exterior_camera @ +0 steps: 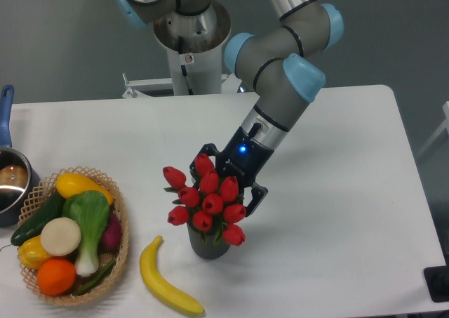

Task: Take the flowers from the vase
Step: 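Close the gripper on the tulip bunch stems, then lift the tulip bunch straight up out of the vase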

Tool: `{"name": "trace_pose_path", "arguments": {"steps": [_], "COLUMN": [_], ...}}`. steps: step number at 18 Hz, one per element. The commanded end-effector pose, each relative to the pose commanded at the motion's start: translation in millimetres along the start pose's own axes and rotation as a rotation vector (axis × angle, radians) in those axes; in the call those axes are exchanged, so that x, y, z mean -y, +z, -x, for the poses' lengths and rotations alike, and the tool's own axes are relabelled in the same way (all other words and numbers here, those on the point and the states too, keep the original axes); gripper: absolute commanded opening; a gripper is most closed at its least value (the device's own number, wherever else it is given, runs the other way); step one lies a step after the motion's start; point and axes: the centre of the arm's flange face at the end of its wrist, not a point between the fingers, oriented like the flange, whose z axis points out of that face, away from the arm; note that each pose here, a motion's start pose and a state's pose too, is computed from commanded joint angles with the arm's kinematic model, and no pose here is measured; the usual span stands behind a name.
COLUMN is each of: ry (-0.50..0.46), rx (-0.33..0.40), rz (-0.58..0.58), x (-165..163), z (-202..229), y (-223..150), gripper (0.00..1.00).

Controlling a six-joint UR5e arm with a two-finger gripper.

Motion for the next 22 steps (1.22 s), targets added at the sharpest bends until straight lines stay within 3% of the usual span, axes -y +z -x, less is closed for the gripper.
{"name": "trace_pose_path", "arguments": {"steps": [2, 6, 22], "ry": [-0.002, -0.008, -0.071], "rx": [-0.002, -0.003, 0.012], "rz": [0.001, -0.002, -0.108], "x": [-1, -1, 16], "z": [-1, -1, 3], "y": [1, 1, -31], "gripper": [0.42, 0.32, 0.32]}}
